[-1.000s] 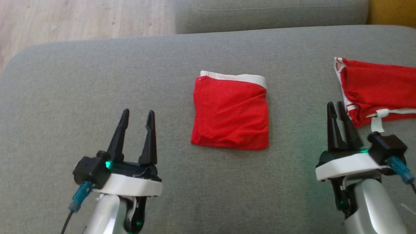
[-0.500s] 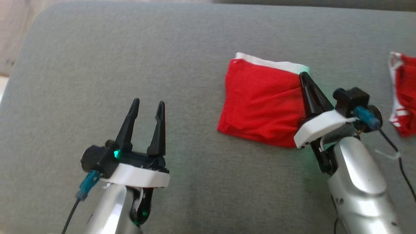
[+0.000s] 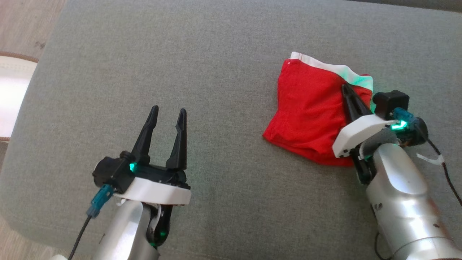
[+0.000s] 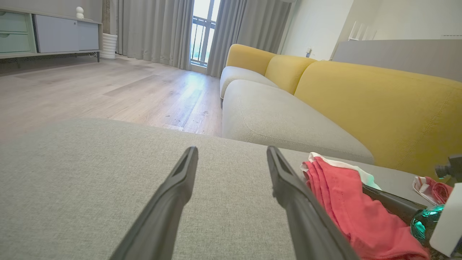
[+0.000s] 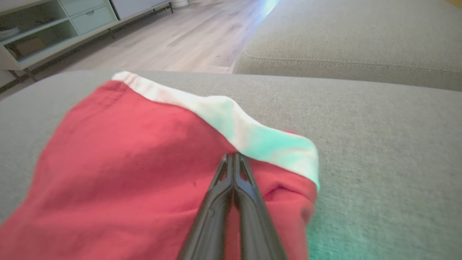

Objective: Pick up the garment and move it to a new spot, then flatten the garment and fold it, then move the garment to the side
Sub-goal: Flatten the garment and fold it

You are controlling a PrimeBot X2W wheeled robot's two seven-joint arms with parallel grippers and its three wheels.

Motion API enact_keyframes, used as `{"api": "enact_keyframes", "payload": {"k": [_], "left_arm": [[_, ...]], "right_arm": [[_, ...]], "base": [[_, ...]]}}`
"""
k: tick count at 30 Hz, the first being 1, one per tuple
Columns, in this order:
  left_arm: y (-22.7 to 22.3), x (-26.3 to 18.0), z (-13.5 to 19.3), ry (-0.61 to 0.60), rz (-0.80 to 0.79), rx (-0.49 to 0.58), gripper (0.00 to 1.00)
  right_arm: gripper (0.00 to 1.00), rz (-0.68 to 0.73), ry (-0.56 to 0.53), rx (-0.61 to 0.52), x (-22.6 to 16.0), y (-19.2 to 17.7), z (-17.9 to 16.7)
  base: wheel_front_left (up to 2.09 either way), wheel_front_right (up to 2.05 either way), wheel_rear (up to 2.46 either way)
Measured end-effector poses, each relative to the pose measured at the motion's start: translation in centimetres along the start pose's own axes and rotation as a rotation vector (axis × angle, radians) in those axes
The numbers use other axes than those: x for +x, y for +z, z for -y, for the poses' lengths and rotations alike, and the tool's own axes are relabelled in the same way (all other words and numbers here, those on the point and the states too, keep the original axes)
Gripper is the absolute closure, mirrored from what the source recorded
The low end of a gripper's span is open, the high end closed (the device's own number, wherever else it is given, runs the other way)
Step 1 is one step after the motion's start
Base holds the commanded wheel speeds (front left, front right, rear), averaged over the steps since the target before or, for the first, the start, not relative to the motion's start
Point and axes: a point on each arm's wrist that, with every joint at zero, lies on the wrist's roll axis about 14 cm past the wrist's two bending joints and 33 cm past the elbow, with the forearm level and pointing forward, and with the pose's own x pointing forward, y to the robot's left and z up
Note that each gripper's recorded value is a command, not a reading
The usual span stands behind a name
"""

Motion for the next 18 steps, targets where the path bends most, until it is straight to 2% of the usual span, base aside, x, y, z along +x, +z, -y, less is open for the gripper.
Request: {"api": "enact_keyframes", "payload": {"k": [6, 10, 15, 18], "left_arm": [[0.6, -0.1, 0.4, -0.008, 0.016, -0.009, 0.00], [0.5, -0.1, 0.5, -0.011, 0.014, -0.017, 0.00], [0.0, -0.1, 0.5, -0.011, 0.002, -0.024, 0.00], [0.0, -0.1, 0.4, -0.008, 0.000, -0.023, 0.00]], "right_arm": [[1.00, 0.106, 0.072, 0.007, -0.2, 2.9, -2.4], [1.00, 0.122, 0.148, -0.015, 0.2, 3.8, -4.8], [1.00, -0.059, 0.182, -0.057, 0.1, -0.7, -5.7], [1.00, -0.097, 0.194, -0.062, 0.2, -1.5, -6.0]], "base": [[0.00, 0.00, 0.00], [0.00, 0.00, 0.00], [0.00, 0.00, 0.00], [0.00, 0.00, 0.00]]}}
